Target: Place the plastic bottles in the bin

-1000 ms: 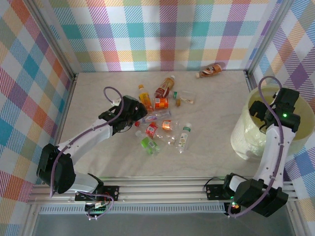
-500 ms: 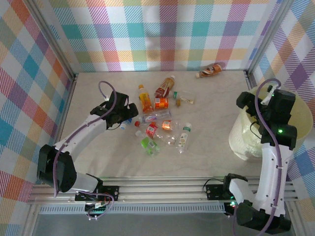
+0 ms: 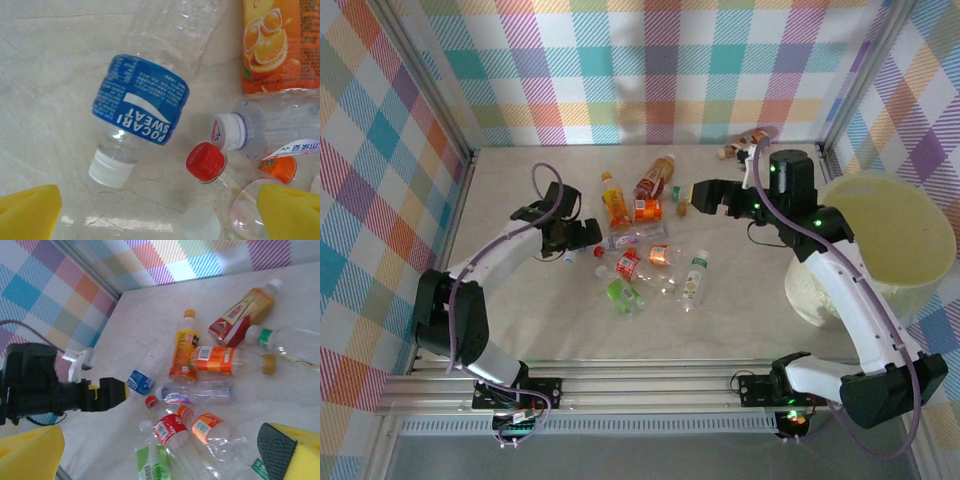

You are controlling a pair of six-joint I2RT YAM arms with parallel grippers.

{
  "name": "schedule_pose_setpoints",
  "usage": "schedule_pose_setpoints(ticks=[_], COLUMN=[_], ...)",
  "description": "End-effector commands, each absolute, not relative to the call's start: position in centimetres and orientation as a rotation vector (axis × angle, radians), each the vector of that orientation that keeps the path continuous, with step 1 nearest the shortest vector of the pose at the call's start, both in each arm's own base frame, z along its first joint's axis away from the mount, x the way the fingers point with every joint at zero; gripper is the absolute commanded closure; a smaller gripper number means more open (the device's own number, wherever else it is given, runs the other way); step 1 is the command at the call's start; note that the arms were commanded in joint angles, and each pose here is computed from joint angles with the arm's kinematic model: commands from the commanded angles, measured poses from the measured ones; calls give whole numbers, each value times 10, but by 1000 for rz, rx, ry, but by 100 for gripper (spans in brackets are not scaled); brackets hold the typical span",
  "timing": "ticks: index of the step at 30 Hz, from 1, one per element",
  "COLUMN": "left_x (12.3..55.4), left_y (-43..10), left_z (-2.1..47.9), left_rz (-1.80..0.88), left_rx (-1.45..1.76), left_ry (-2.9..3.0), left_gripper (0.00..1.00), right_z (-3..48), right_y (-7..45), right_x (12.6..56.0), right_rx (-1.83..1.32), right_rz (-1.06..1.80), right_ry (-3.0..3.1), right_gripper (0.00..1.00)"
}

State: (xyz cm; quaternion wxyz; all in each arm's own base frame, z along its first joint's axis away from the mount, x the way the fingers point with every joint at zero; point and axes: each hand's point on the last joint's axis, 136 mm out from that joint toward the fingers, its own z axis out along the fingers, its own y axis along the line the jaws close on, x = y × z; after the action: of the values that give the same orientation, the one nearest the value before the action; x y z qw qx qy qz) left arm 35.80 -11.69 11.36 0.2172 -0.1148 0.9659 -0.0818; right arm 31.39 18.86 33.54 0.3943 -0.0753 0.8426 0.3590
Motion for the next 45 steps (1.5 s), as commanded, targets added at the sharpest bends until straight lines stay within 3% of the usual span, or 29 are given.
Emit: schedule_pose_setpoints(ticks=[1, 7, 18, 31, 34, 39, 45], left_x=[361, 373, 395, 403, 408, 410, 402], left_y=[-117, -129, -102, -101, -101, -111, -102], left_z=[112, 98, 84, 56, 44, 38, 43], left_rz=[-239, -326, -84, -133, -126, -209, -155], left_rx=[-238, -123, 58, 230, 227, 180, 147], left_ry=[2722, 2748, 2780, 2875, 2888, 2908, 2875], left_gripper=[0, 2, 5, 2, 8, 32, 44], right_z=[340, 316, 308, 303, 302, 297, 299], right_y=[196, 189, 190, 191, 190, 189, 187], right_x=[315, 312, 317, 319, 318, 316, 320], right_rx=[-154, -103, -84, -71, -63, -64, -91], right_rz=[987, 938, 935, 940, 941, 931, 885], right_ry=[2092, 2167, 2184, 2206, 2207, 2221, 2221], right_gripper=[0, 0, 0, 0, 0, 0, 0])
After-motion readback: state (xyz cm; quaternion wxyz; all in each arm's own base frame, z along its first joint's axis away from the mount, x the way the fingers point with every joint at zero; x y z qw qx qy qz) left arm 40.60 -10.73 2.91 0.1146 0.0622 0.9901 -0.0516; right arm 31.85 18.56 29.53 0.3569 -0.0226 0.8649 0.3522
